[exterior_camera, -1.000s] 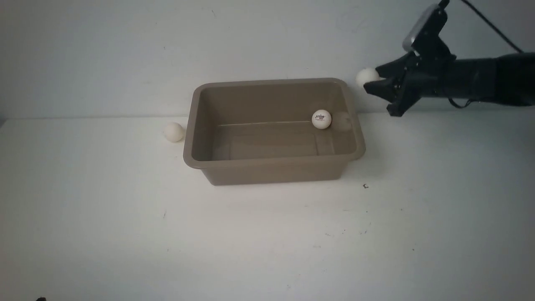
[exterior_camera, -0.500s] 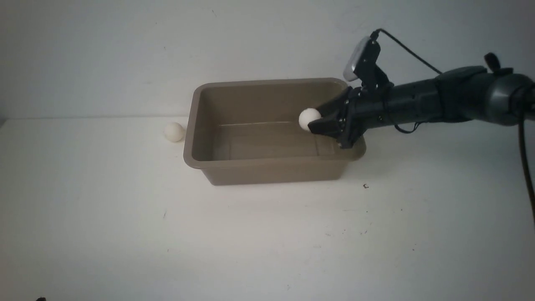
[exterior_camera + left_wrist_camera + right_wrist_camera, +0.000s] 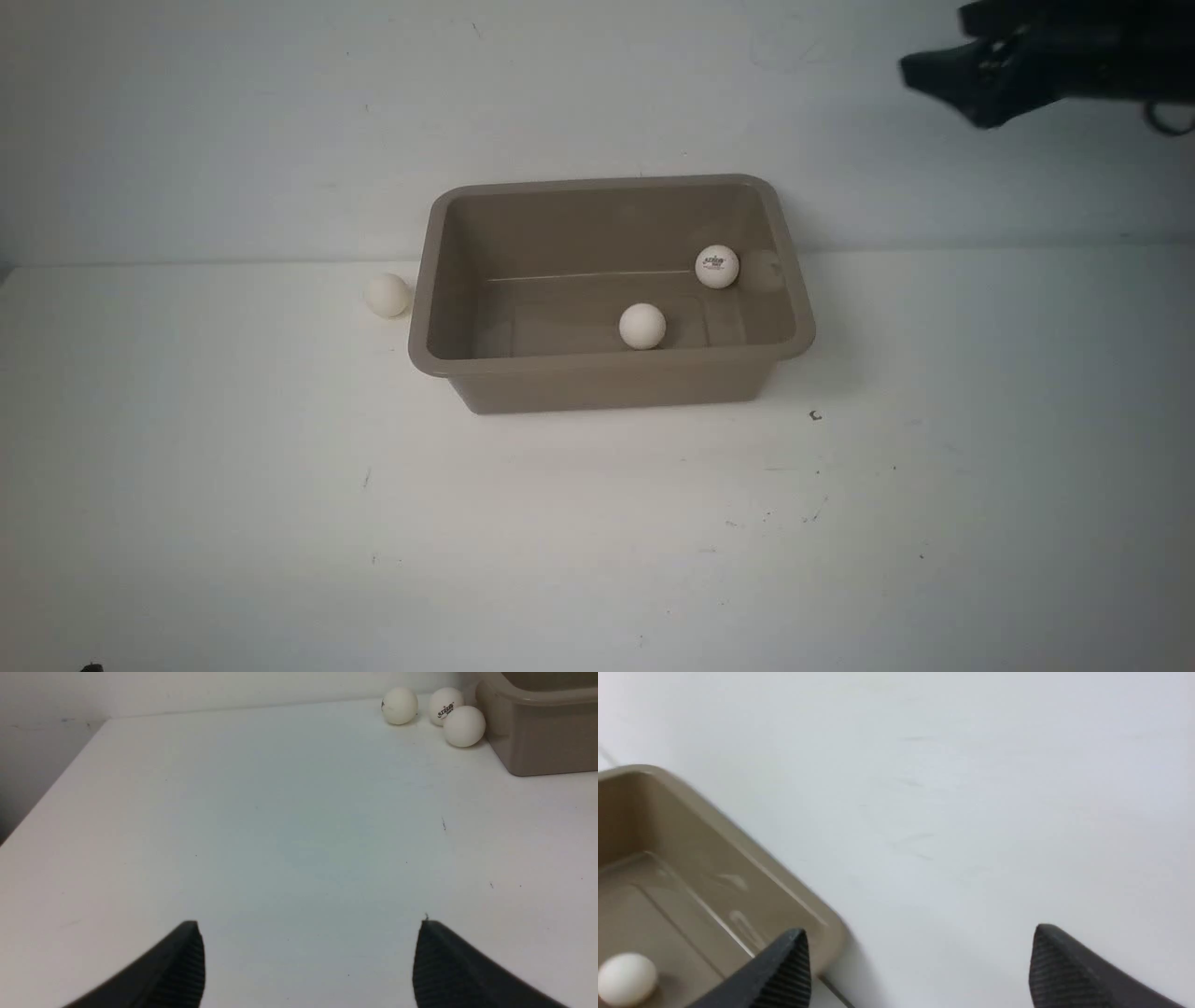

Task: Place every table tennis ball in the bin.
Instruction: Use the left arm to clamp the table tennis ball closest to it

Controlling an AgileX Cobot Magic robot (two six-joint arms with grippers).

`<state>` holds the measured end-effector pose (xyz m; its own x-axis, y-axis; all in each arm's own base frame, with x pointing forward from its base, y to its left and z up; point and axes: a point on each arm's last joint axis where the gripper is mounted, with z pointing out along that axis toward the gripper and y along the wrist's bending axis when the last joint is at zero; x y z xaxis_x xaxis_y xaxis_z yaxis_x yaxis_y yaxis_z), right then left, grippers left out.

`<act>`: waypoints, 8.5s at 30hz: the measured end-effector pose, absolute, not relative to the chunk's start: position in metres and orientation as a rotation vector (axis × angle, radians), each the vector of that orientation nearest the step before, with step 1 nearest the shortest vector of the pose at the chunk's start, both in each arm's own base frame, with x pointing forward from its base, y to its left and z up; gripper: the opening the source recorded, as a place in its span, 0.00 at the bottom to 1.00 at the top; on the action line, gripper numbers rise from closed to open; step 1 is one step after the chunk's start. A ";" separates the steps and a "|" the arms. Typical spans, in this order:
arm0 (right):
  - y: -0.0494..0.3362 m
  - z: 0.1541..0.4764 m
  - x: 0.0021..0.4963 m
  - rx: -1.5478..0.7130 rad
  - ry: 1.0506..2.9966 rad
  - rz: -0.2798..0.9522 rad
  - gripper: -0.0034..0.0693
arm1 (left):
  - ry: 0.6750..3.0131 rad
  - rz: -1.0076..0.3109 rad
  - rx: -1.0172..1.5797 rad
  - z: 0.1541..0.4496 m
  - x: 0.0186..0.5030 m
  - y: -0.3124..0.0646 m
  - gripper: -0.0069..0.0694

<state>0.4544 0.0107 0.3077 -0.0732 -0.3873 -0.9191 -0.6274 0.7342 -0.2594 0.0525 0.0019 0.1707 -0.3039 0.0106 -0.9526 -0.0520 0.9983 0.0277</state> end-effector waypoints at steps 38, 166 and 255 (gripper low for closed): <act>0.001 0.452 0.269 -0.631 2.125 0.269 0.75 | 1.879 0.062 -0.030 0.171 0.052 0.002 0.80; 0.016 0.198 0.055 -0.297 1.539 0.057 0.02 | 1.879 0.060 -0.031 0.171 0.052 0.002 0.80; 0.007 0.180 0.054 -0.155 1.772 0.064 0.02 | 1.880 0.108 0.005 0.171 0.052 0.003 0.80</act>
